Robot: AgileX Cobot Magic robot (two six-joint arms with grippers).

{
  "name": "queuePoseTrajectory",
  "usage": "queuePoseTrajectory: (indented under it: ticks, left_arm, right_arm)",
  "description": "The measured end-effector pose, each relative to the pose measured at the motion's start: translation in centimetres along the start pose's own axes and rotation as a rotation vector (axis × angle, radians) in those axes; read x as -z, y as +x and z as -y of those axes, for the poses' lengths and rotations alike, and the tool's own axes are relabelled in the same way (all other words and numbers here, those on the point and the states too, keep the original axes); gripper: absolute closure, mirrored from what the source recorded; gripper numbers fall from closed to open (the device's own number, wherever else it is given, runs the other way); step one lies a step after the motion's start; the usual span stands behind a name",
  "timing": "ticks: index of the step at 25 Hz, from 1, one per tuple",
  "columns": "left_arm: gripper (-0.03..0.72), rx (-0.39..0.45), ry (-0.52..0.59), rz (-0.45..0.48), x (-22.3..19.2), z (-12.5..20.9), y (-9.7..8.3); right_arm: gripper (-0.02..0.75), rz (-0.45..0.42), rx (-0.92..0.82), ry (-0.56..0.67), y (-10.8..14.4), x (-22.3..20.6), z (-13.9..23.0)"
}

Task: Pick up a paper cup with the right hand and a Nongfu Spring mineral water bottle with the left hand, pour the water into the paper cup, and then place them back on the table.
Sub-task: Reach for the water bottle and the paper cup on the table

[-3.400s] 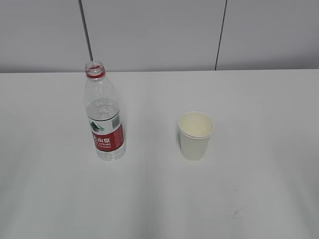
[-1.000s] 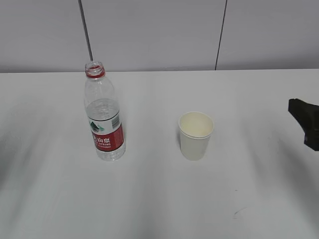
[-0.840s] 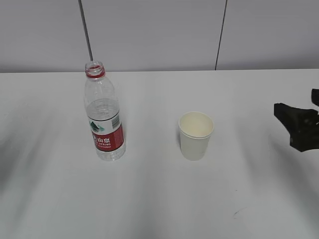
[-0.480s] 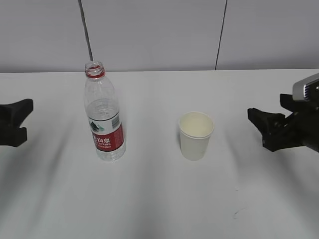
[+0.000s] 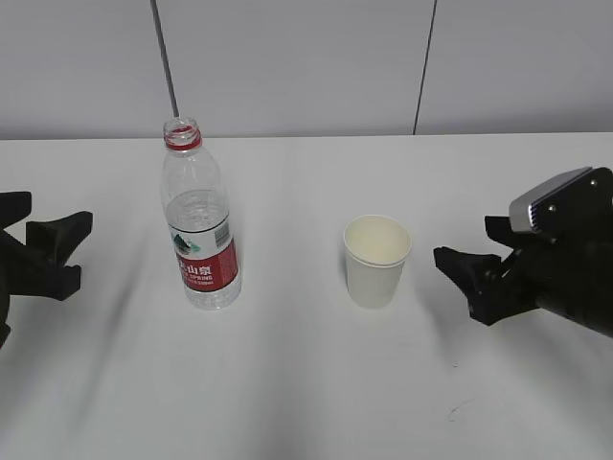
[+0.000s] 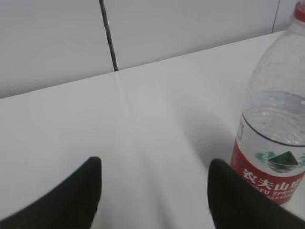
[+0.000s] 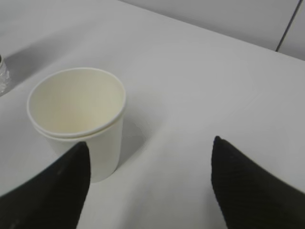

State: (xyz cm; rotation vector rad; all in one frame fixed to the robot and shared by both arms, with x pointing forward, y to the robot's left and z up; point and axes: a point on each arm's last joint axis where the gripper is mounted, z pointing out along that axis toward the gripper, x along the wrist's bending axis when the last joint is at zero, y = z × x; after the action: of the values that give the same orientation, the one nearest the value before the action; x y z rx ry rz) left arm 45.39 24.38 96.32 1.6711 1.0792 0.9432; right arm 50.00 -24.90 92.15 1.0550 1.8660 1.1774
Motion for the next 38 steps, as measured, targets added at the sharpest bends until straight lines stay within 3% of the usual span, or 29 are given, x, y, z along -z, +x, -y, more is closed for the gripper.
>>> queuePoseTrajectory:
  ticks: [21,29,38]
  left_arm:
    - [0.249,0.021,-0.002,0.103,-2.1,2.0,-1.1]
    - [0.249,0.018,-0.007,0.110,-2.1,1.9,-1.2]
    - [0.249,0.017,-0.009,0.114,-2.1,1.9,-1.2]
  right_arm:
    - [0.147,-0.236,0.021,-0.050,2.0,-5.3,3.8]
    - [0.123,-0.258,0.019,-0.025,1.7,-7.9,5.4]
    - [0.121,-0.331,0.063,-0.079,2.9,-9.8,4.9]
